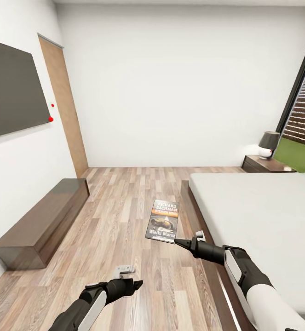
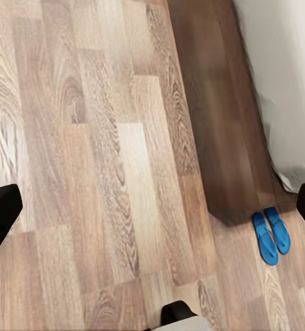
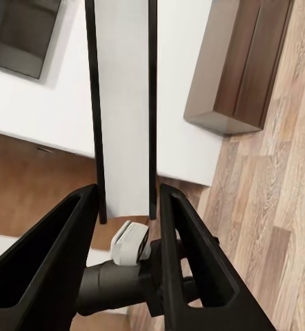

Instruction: In the bedroom, move the book from the bed onto either nightstand, and place the two sandals side by side next to the bed.

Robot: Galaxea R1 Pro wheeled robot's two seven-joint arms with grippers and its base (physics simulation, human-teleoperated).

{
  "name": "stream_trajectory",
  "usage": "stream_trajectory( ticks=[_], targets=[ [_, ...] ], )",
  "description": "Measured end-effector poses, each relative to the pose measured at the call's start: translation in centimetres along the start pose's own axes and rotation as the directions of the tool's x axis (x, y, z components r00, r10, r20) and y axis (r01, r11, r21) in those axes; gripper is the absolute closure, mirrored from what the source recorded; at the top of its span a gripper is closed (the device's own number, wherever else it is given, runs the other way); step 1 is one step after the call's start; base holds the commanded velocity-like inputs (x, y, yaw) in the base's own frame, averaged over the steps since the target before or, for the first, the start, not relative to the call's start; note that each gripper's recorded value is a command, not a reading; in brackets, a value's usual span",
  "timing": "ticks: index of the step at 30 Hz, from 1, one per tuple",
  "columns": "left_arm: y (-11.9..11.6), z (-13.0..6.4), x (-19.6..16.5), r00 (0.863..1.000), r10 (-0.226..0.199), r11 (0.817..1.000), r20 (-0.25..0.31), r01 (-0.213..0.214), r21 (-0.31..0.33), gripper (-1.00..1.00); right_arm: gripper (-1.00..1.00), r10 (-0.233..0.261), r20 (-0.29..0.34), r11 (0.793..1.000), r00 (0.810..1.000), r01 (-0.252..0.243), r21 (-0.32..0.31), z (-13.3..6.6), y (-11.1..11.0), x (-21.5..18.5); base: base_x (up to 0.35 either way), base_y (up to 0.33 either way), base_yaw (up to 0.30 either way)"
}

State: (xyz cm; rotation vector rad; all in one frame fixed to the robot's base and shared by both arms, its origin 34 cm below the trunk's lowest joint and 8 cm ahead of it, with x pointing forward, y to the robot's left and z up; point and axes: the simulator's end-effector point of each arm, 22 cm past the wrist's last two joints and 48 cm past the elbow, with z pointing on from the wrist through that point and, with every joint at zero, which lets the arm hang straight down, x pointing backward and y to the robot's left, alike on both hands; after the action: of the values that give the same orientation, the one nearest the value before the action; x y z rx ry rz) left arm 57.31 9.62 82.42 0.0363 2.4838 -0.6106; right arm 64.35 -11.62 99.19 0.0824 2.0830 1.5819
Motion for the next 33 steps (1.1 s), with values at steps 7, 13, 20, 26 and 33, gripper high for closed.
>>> stream_trajectory(
  ticks=[7, 13, 20, 26, 33],
  targets=[
    [0.00, 0.00, -0.23, 1.000, 0.003, 1.000, 0.011, -0.003, 0.000, -1.00, 1.00, -0.001, -0.001, 1.000, 1.000, 0.001, 0.001, 0.02, -0.02, 0.04, 0.319, 0.001, 0.000],
    [-0.01, 0.00, -0.32, 1.000, 0.004, 1.000, 0.016, -0.004, 0.000, -1.00, 1.00, -0.002, -0.002, 1.000, 1.000, 0.002, 0.003, 0.00, -0.05, 0.06, 0.328, 0.000, 0.000],
    [-0.01, 0.00, -0.40, 1.000, 0.005, 1.000, 0.018, -0.005, -0.001, -1.00, 1.00, -0.002, -0.003, 1.000, 1.000, 0.002, 0.002, 0.03, -0.05, 0.07, 0.328, 0.000, 0.000],
    [0.00, 0.00, -0.41, 1.000, 0.005, 1.000, 0.018, -0.005, -0.001, -1.00, 1.00, -0.002, -0.003, 1.000, 1.000, 0.002, 0.003, 0.03, -0.07, 0.08, 0.328, 0.000, 0.000],
    [0.02, 0.00, -0.44, 1.000, 0.005, 1.000, 0.020, -0.005, -0.001, -1.00, 1.00, -0.002, -0.003, 1.000, 1.000, 0.002, 0.003, 0.00, -0.07, 0.06, 0.328, 0.000, 0.000]
  ],
)
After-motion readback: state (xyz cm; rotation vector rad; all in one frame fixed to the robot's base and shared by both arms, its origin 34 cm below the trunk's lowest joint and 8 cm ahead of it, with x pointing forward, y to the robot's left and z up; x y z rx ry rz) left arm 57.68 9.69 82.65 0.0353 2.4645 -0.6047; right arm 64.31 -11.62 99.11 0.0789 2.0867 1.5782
